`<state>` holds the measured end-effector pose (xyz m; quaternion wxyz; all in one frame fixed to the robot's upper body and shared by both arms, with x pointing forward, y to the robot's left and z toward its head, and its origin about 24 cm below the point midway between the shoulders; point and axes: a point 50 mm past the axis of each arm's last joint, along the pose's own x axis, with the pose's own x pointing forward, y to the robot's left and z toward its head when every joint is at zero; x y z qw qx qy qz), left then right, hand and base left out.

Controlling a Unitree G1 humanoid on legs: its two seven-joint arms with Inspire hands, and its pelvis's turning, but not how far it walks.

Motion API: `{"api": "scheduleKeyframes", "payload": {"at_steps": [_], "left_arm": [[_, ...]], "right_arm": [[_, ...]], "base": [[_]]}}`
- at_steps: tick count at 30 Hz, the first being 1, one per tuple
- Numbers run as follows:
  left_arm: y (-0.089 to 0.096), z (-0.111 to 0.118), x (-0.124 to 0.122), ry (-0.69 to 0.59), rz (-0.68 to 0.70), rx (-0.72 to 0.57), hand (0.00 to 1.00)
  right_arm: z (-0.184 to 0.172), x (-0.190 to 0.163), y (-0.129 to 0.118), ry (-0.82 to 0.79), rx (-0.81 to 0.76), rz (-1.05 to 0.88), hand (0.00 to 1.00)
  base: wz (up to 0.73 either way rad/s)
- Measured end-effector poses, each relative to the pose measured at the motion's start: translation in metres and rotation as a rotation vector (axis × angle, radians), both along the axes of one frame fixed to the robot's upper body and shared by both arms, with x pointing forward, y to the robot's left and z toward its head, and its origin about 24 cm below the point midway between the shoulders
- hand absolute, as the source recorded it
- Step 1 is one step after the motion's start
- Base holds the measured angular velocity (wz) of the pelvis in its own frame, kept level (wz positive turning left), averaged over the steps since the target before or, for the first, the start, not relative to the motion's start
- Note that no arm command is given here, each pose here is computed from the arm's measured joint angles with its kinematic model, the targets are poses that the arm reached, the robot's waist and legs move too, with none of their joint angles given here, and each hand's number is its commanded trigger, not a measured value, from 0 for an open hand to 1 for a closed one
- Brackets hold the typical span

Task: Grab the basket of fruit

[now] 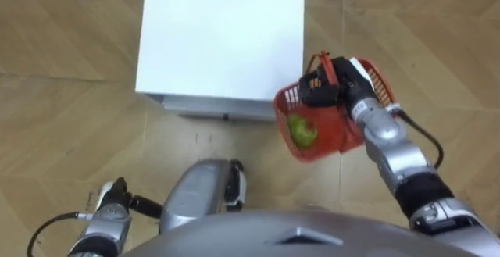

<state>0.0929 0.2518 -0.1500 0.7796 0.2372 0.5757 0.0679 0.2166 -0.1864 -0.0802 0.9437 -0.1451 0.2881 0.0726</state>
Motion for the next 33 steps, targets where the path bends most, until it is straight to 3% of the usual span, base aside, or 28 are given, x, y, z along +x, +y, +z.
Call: {"api": "scheduleKeyframes", "payload": {"at_steps": [7, 12, 17, 26, 33], "left_arm": [[-0.006, 0.004, 0.018, -0.099, 0.012, -0.032, 0.0], [-0.011, 0.002, 0.015, -0.125, 0.026, -0.074, 0.0], [-0.013, -0.005, -0.01, -0.072, 0.014, -0.079, 0.0], [-0.003, -0.011, -0.062, 0.065, 0.041, -0.034, 0.0], [-0.004, -0.011, -0.06, 0.071, 0.032, -0.038, 0.0]], "right_arm": [[0.0, 0.001, -0.006, 0.033, -0.055, 0.03, 1.0], [-0.002, -0.002, -0.003, 0.079, -0.051, 0.035, 1.0], [0.031, 0.014, 0.008, -0.101, 0.018, 0.061, 1.0], [0.039, 0.019, 0.019, -0.137, 0.086, 0.073, 1.0], [0.044, 0.023, 0.03, -0.156, 0.162, 0.076, 1.0]], "base": [[-0.24], [0.18], [0.32], [0.17], [0.06]]}}
